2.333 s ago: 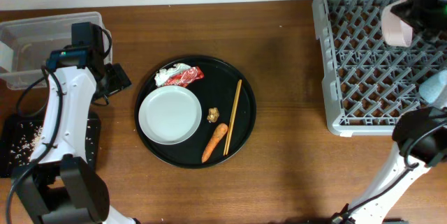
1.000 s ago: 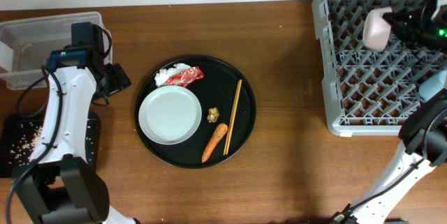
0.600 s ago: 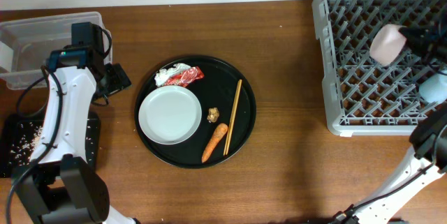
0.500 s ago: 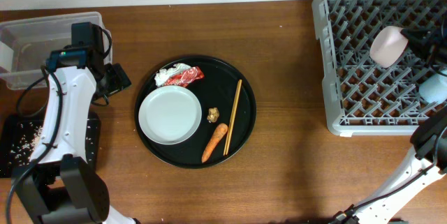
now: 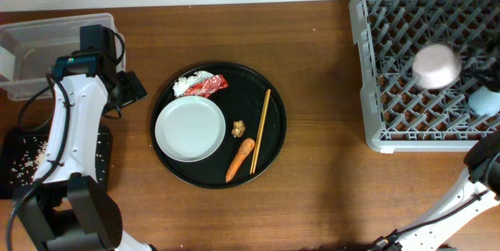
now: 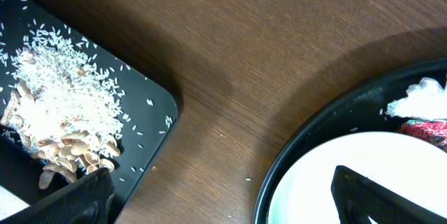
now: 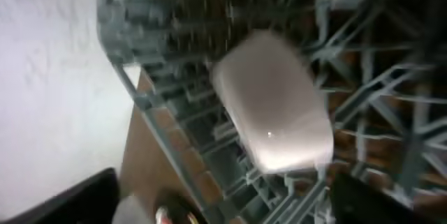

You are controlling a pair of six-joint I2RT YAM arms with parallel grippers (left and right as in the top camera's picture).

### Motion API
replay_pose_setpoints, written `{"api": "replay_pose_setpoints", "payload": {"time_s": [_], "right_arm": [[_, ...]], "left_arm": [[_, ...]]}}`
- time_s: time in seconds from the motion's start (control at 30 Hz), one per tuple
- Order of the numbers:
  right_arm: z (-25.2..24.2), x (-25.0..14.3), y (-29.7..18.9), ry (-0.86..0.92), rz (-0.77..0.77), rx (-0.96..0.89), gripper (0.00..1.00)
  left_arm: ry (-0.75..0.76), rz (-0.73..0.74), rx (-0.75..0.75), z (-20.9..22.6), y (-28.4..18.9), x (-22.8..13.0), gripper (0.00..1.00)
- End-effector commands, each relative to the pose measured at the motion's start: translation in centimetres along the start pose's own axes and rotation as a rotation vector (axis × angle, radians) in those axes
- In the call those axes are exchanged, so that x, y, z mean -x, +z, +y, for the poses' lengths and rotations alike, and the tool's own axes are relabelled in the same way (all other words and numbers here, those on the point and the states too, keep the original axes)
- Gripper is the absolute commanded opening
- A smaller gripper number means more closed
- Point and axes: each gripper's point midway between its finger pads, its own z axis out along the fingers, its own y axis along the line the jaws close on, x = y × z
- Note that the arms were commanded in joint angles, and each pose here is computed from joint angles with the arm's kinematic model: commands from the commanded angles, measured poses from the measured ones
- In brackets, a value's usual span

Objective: Sort waste into correct bins and load items into the dishwasher rack
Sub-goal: 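Release the pink bowl and raise the right gripper above the rack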

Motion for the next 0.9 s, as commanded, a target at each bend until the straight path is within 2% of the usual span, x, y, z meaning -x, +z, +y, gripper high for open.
{"api": "replay_pose_setpoints", "payload": {"time_s": [0.0,0.17,0.37,0.5,0.6,0.7,0.87], "right_arm": [[3.5,0.5,-6.7,-0.056,-0.183,-0.097,0.99],[7.9,-1.8,-9.8,-0.111,-0.223,-0.066,0.98],[15.5,-7.5,-10.8,-0.301,-0.243,-0.012,0.98],[21.4,-13.8,-9.3,-0.477,-0.218,0.005,0.98],[24.5,-19.0,-6.5,-0.625,-0.219,-0.076,0.98],[26.5,-24.3,-3.5,-0.767,-0.222,-0.17,0.98],[28.2,-32.3,-0.3,-0.918,-0.099,-0.161,0.98]], "left_arm": [[-0.017,-0.008,0.006,0.2,-0.1,0.3,0.99],[-0.017,-0.008,0.006,0.2,-0.1,0.3,0.99],[-0.017,-0.008,0.005,0.2,-0.1,0.3,0.99],[-0.017,-0.008,0.005,0.2,-0.1,0.3,0.99],[-0.017,-0.008,0.005,0.2,-0.1,0.3,0.99],[-0.017,-0.008,0.005,0.2,-0.1,0.3,0.99],[-0.017,-0.008,0.005,0.2,-0.1,0.3,0.99]]}}
